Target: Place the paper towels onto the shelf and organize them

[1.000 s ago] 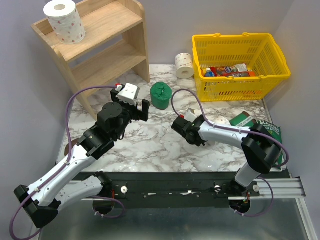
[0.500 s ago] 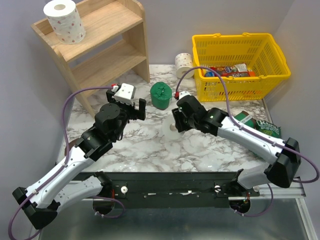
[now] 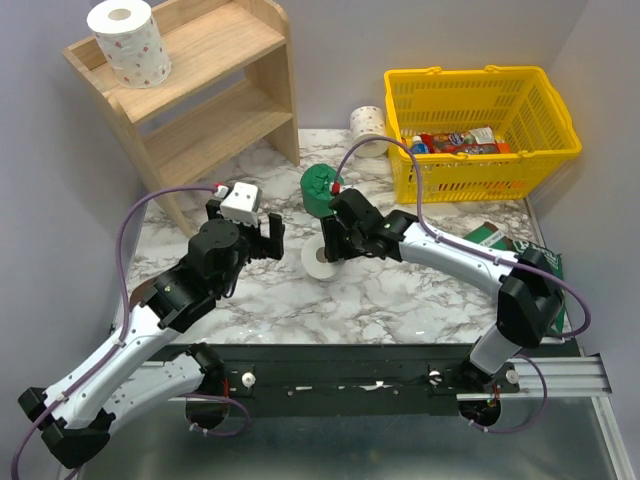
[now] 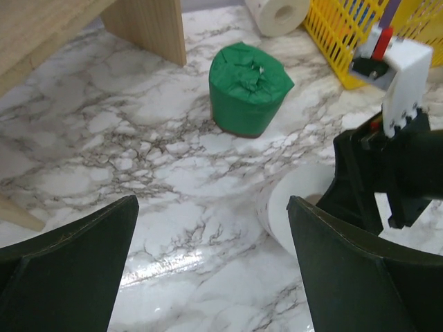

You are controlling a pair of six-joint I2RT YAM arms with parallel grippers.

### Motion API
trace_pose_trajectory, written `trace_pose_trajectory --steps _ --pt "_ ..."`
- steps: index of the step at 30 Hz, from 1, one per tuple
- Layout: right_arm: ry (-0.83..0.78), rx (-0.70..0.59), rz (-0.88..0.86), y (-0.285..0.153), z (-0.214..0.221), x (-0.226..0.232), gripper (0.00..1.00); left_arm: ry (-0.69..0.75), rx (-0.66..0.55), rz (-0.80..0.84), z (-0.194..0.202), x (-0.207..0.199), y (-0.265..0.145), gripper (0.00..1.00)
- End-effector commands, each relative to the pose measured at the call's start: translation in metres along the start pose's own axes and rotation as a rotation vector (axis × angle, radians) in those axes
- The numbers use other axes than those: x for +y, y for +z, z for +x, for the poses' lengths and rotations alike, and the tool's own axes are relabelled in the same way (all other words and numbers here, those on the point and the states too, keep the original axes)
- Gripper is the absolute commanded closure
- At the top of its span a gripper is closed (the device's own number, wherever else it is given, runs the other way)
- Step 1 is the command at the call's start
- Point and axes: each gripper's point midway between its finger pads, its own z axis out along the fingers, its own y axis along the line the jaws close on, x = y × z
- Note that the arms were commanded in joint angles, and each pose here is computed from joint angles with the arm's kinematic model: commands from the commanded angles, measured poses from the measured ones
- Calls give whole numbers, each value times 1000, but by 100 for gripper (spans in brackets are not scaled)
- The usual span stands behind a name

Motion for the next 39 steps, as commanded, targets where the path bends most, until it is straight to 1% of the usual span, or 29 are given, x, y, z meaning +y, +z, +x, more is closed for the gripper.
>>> trace_pose_trajectory --steps 1,2,5,7,9,12,15,19,20,22,23,25,26,28,32,39 --pt "50 -132 -38 -15 -42 15 28 0 123 43 30 -10 2 1" --pt "50 -148 -35 -20 -46 14 21 21 156 61 36 -15 6 1" --pt "22 -214 -40 -46 -58 10 13 81 233 74 41 -23 16 1" --pt "4 -247 -25 -62 -61 2 11 128 269 87 41 -28 25 1" --pt "-10 -291 -7 -83 -59 -11 0 154 296 121 42 -36 29 2" --pt "-42 -342 18 -107 -50 -30 0 172 327 170 40 -53 37 3" --pt "-54 -391 37 -131 -36 -49 0 158 358 232 41 -77 44 3" --pt "-56 -460 23 -158 -26 -64 0 136 421 260 48 -104 55 4" --pt "-52 -476 21 -163 -24 -66 0 142 464 247 61 -108 60 5" --pt "-49 -509 22 -172 -20 -73 0 154 489 263 66 -119 63 6" --pt "-45 -520 30 -174 -19 -76 0 163 531 254 79 -122 67 6" --pt "-44 -546 51 -179 -19 -83 0 152 555 262 81 -133 69 8" --pt "-42 -562 52 -183 -17 -86 0 165 587 254 91 -136 73 9" --pt "-47 -582 56 -188 -17 -89 0 165 592 243 92 -143 74 10" --pt "-54 -612 57 -197 -16 -94 0 172 614 202 103 -144 83 10" --pt "-50 -621 65 -196 -12 -98 0 173 642 208 120 -149 89 16"
